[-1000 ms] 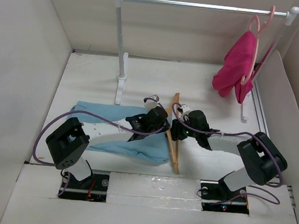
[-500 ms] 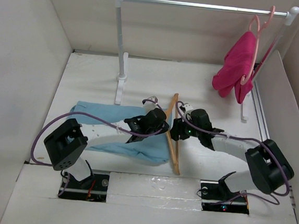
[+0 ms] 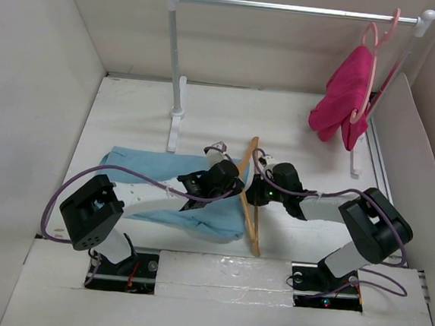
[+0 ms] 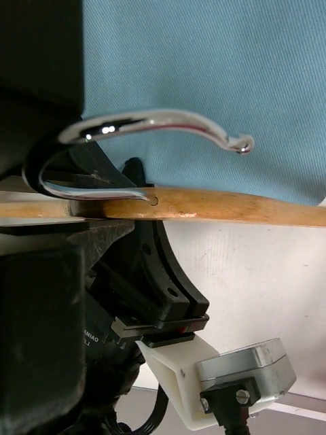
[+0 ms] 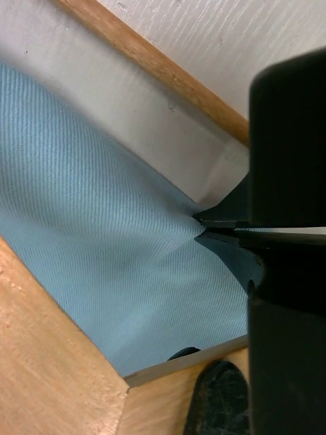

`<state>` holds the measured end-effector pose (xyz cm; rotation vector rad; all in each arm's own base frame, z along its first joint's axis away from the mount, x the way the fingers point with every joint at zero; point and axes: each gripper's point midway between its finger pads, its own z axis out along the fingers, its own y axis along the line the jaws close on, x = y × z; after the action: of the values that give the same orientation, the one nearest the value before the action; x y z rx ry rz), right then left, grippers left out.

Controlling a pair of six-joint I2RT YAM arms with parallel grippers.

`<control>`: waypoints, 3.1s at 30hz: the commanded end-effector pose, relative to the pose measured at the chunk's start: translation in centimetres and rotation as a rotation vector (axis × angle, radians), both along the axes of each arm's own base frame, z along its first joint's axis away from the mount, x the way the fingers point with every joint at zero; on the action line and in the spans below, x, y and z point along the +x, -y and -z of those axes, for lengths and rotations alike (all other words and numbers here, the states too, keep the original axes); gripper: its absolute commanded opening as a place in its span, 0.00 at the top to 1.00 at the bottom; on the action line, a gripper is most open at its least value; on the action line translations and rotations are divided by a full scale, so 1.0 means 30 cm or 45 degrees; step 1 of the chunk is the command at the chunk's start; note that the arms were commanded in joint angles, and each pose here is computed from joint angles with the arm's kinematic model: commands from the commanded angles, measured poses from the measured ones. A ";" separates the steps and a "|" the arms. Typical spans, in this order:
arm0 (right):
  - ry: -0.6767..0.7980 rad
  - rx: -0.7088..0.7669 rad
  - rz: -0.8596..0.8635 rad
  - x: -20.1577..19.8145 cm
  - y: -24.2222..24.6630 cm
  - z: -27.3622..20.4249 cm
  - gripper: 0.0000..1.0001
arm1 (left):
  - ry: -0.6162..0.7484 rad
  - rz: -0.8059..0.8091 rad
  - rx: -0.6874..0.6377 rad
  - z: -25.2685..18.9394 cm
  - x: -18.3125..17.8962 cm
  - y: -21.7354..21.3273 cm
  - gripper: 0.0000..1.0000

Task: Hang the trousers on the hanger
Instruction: Place trousers on hanger

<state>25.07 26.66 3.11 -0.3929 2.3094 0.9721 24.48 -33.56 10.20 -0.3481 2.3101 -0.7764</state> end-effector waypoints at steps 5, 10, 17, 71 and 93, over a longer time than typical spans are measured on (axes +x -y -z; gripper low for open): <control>0.177 0.178 0.070 0.094 0.046 -0.201 1.00 | -0.059 -0.019 0.260 0.102 -0.046 -0.132 1.00; 0.255 0.046 0.074 0.142 0.165 -0.274 1.00 | -0.058 -0.050 0.394 0.138 -0.045 -0.196 1.00; 0.258 -0.006 0.236 0.196 0.425 -0.296 1.00 | -0.031 -0.082 0.524 0.151 -0.032 -0.322 1.00; 0.128 -0.246 0.258 0.261 0.575 -0.145 0.93 | 0.373 -0.018 0.221 -0.371 0.106 -0.122 1.00; 0.704 0.583 -0.101 -0.170 -0.048 -1.299 0.18 | 0.704 -0.019 0.097 -1.188 0.108 -0.229 1.00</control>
<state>19.29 25.66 39.71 -0.5905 1.5605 1.1070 27.53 -26.84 40.03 -0.0496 1.9558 -0.5633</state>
